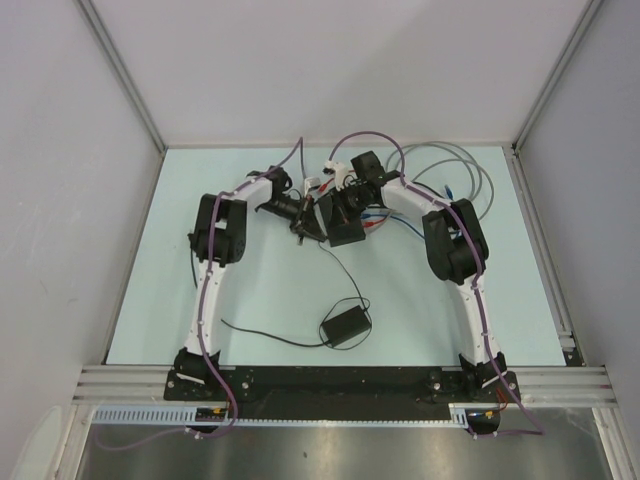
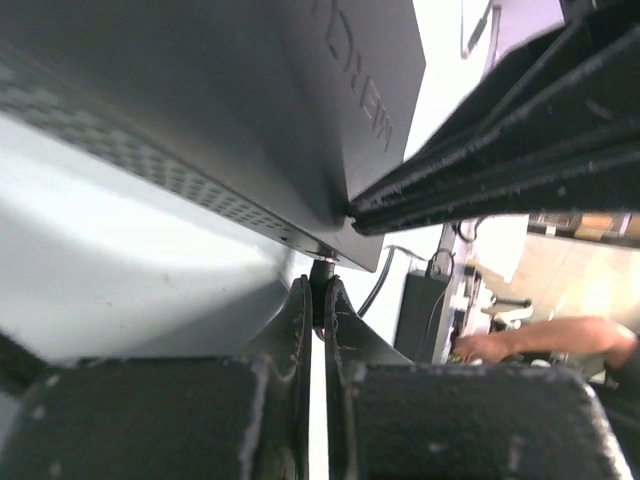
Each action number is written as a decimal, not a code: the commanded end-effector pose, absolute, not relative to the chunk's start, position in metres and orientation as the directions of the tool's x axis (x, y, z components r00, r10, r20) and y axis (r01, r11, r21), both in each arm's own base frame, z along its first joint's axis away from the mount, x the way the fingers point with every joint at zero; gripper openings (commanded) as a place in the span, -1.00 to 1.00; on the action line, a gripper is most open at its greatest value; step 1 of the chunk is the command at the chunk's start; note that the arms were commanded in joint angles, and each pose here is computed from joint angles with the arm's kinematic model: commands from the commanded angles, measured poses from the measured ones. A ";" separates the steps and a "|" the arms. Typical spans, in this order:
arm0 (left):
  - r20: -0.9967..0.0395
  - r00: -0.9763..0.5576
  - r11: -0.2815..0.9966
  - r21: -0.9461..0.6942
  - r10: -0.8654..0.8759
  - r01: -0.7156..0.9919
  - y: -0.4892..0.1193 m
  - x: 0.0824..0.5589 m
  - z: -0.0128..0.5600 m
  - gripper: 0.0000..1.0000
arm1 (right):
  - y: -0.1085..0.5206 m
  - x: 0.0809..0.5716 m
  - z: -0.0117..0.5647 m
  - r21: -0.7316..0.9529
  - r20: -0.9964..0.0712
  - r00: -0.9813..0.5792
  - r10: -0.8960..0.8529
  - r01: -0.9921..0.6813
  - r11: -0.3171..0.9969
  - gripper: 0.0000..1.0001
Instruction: Pull the plug from the switch port
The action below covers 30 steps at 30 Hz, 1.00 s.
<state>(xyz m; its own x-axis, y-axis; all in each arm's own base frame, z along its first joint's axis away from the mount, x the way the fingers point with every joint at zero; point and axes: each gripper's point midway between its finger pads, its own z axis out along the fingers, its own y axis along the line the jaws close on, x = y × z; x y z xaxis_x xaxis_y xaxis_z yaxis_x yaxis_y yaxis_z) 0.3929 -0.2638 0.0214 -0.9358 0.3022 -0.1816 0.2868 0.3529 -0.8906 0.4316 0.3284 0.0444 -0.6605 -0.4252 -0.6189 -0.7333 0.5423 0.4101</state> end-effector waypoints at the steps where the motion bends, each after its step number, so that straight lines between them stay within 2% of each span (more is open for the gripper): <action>1: -0.061 -0.916 0.433 -0.867 0.397 0.245 -0.237 0.351 -0.015 -0.99 | 0.281 0.405 -0.048 0.349 -0.385 -0.765 -0.517 -0.639 0.685 -1.00; 4: 0.009 -0.938 0.435 -0.887 0.348 0.152 -0.227 0.344 -0.018 -0.99 | 0.281 0.406 -0.048 0.352 -0.384 -0.766 -0.515 -0.638 0.685 -1.00; 5: 0.003 -0.940 0.428 -0.891 0.341 0.153 -0.226 0.346 -0.017 -0.99 | 0.281 0.406 -0.050 0.352 -0.383 -0.766 -0.516 -0.637 0.685 -1.00; 8: -0.033 -0.937 0.446 -0.873 0.346 0.196 -0.222 0.353 -0.014 -0.99 | 0.281 0.406 -0.050 0.353 -0.382 -0.768 -0.513 -0.635 0.687 -1.00; 13: -0.144 -0.940 0.504 -0.813 0.310 0.291 -0.210 0.401 -0.007 -1.00 | 0.281 0.407 -0.050 0.355 -0.382 -0.769 -0.512 -0.634 0.687 -1.00; 15: -0.109 -0.937 0.536 -0.796 0.332 0.282 -0.206 0.390 -0.019 -1.00 | 0.281 0.407 -0.050 0.354 -0.383 -0.768 -0.513 -0.635 0.686 -1.00; 18: -0.028 -0.937 0.511 -0.832 0.347 0.214 -0.206 0.359 -0.021 -0.99 | 0.282 0.406 -0.050 0.353 -0.384 -0.764 -0.519 -0.641 0.682 -1.00; 23: -0.049 -0.931 0.535 -0.806 0.363 0.251 -0.198 0.343 -0.019 -1.00 | 0.283 0.404 -0.051 0.351 -0.382 -0.761 -0.524 -0.644 0.680 -1.00; 27: -0.129 -0.926 0.572 -0.754 0.356 0.325 -0.196 0.370 -0.002 -1.00 | 0.283 0.404 -0.050 0.351 -0.381 -0.762 -0.524 -0.644 0.680 -1.00; 29: -0.143 -0.924 0.658 -0.664 0.354 0.355 -0.184 0.387 -0.008 -0.76 | 0.283 0.404 -0.050 0.351 -0.381 -0.762 -0.524 -0.644 0.680 -1.00; 30: -0.175 -0.920 0.677 -0.632 0.350 0.378 -0.182 0.398 -0.007 -0.55 | 0.283 0.404 -0.050 0.351 -0.381 -0.762 -0.524 -0.644 0.680 -1.00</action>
